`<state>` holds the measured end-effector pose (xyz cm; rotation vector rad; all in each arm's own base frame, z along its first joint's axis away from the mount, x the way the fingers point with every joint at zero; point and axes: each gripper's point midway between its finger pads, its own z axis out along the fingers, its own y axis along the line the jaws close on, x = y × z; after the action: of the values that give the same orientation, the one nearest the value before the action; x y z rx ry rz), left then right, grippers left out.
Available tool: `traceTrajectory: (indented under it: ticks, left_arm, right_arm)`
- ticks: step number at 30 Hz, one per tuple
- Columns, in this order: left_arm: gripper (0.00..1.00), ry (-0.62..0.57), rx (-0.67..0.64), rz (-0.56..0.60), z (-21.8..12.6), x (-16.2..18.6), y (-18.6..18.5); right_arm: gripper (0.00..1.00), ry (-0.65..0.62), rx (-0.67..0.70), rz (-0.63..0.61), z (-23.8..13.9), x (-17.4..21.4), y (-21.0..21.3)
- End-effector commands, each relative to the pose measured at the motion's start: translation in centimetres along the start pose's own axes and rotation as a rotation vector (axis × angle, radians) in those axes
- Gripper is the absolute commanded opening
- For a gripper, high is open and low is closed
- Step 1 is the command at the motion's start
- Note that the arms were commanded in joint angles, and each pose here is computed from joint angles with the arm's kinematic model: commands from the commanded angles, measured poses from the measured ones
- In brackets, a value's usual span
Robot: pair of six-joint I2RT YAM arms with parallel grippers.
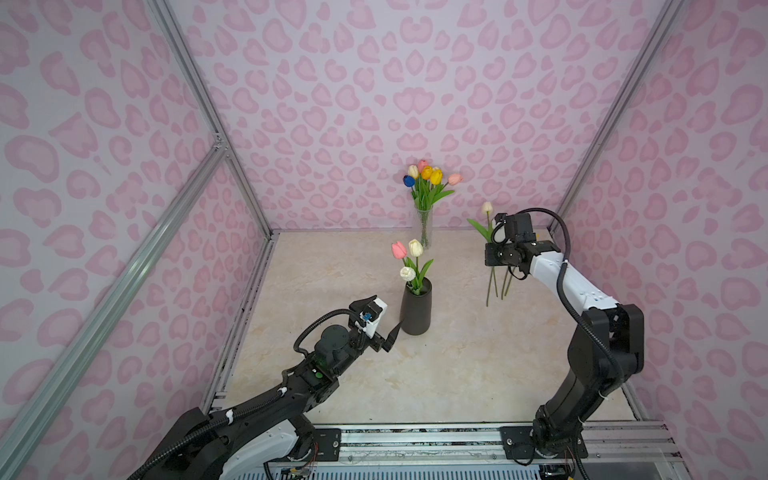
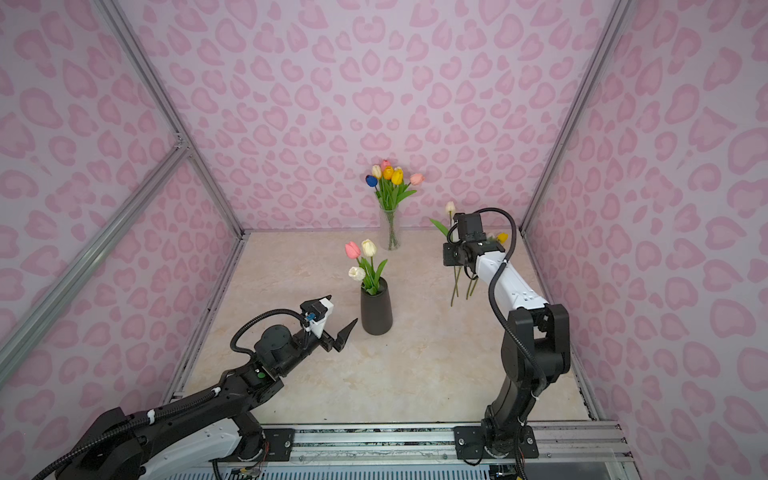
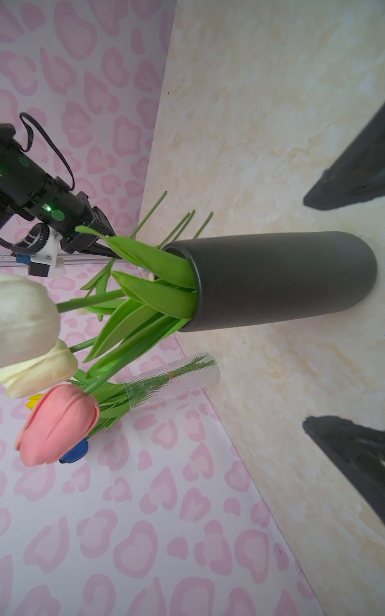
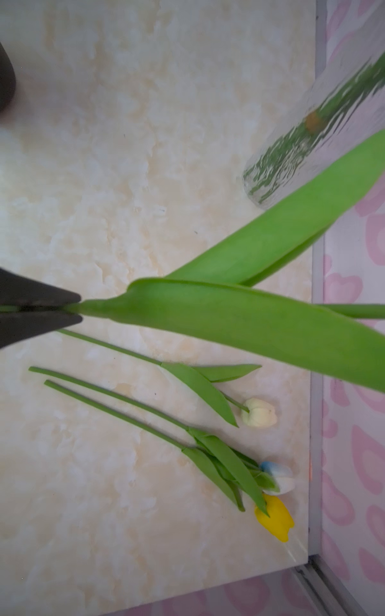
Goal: Arrange the flowers into the vase
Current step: 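Lift the white tulip upright with the right gripper, then carry the white tulip to the dark grey vase and lower its stem in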
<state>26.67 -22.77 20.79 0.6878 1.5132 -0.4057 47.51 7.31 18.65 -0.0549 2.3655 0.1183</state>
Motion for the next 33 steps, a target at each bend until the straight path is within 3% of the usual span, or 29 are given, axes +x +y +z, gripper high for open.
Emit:
traceTrajectory:
  ticks: [1, 7, 11, 13, 17, 22, 26, 33]
  left_arm:
    - [0.97, -0.020, 0.005, 0.000, 0.1, -0.4, -0.1]
    - [0.97, -0.004, 0.005, 0.000, 0.5, 0.1, -0.1]
    - [0.97, -0.010, 0.003, 0.004, 0.3, 0.0, -0.1]
    - [0.97, -0.011, 0.002, 0.003, 0.3, 0.0, -0.1]
    - [0.97, -0.009, 0.000, 0.004, 0.3, 0.0, 0.0]
    - [0.97, -0.008, -0.002, 0.005, 0.4, 0.0, 0.0]
    - [0.97, -0.009, 0.001, 0.002, 0.4, 0.0, 0.0]
    - [0.97, -0.002, 0.005, 0.002, 0.5, 0.2, -0.1]
  right_arm:
    - [0.00, -0.232, -0.108, 0.017, -1.6, -3.2, 2.5]
    - [0.00, -0.618, -0.257, -0.174, -8.4, -4.3, 9.4]
    - [0.00, -0.822, -0.513, -0.263, -13.7, -4.3, 13.8]
    - [0.00, -0.851, -0.578, -0.288, -15.0, -4.4, 15.1]
    - [0.00, -0.869, -0.568, -0.334, -15.8, -4.6, 16.1]
    - [0.00, -0.943, -0.630, -0.308, -18.4, -4.8, 16.5]
    - [0.00, -0.996, -0.780, -0.273, -20.8, -4.5, 18.1]
    - [0.00, -1.012, -0.841, -0.272, -21.9, -3.7, 20.1]
